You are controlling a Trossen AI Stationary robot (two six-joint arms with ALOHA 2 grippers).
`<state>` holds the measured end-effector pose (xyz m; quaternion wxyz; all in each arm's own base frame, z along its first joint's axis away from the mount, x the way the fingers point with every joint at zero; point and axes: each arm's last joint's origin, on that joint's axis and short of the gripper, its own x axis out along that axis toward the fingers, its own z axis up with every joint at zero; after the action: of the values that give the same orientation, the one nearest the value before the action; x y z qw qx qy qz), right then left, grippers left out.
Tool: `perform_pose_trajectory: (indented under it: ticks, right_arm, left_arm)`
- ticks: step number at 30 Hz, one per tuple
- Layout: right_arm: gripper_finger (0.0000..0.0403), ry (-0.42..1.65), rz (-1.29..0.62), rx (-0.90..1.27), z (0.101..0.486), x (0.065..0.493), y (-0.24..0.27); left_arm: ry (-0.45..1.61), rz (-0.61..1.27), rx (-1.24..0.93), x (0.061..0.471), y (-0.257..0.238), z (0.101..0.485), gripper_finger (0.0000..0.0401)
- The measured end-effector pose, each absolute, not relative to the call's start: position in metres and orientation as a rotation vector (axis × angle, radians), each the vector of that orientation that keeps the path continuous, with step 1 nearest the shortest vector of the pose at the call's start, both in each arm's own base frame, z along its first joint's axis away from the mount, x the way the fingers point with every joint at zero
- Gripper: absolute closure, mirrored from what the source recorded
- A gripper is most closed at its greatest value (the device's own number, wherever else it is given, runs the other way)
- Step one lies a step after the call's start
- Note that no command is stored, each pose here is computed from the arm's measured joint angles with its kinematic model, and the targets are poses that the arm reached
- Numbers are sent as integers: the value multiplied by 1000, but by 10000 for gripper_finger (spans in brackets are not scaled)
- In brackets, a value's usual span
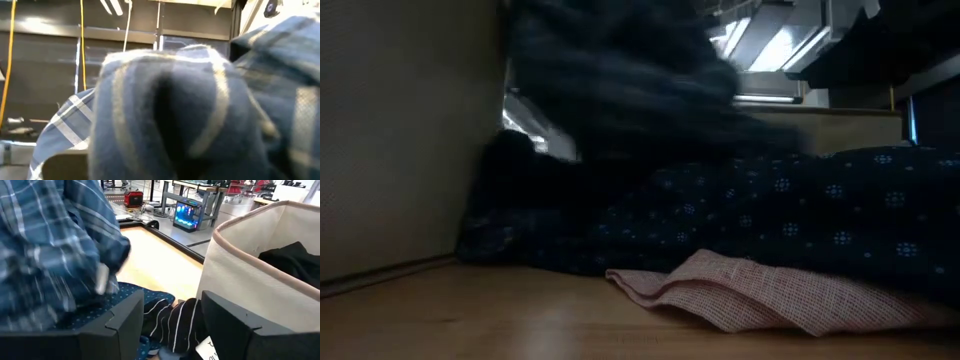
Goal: Sort clothes
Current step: Put the blue pants into the bottom laundry organizer
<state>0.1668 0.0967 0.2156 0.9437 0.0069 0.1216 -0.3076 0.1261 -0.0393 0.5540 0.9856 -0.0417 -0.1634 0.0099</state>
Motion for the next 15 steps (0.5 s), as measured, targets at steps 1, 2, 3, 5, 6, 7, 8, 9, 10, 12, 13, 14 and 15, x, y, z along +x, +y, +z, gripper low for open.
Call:
perform_pose_trajectory:
  ticks: [1, 2, 3, 5, 6, 7, 8, 9, 10, 12, 13, 14, 15]
  right_arm:
    - [201, 246, -629, 13, 216, 167, 97]
    - [201, 246, -630, 14, 216, 167, 97]
    - [201, 246, -630, 15, 216, 167, 97]
    - [201, 247, -629, 14, 215, 167, 97]
    - [201, 249, -628, 14, 215, 167, 97]
    - [201, 252, -624, 16, 215, 167, 97]
    - [201, 254, -624, 14, 214, 168, 98]
    - [201, 256, -623, 11, 214, 168, 98]
    - [201, 256, -623, 11, 213, 168, 98]
    - [201, 257, -625, 8, 211, 168, 98]
    - [201, 263, -625, -1, 209, 167, 97]
    - [201, 268, -624, -6, 208, 167, 97]
    - [201, 275, -618, -6, 206, 166, 97]
  left_arm:
    - [-327, 13, -100, 121, -39, 558, 399]
    - [-323, 0, -112, 117, -40, 560, 399]
    - [-313, -16, -126, 114, -40, 562, 398]
    - [-267, -47, -163, 109, -41, 561, 397]
    - [-227, -55, -179, 109, -42, 558, 397]
    - [-184, -59, -196, 109, -43, 554, 398]
    - [-135, -65, -213, 109, -45, 549, 399]
    - [-78, -69, -233, 111, -46, 544, 399]
    - [-11, -71, -249, 114, -49, 537, 399]
    - [138, -64, -265, 118, -54, 521, 399]
    - [220, -56, -266, 121, -57, 512, 398]
    - [304, -42, -270, 124, -60, 503, 397]
    - [377, -25, -284, 127, -63, 494, 397]
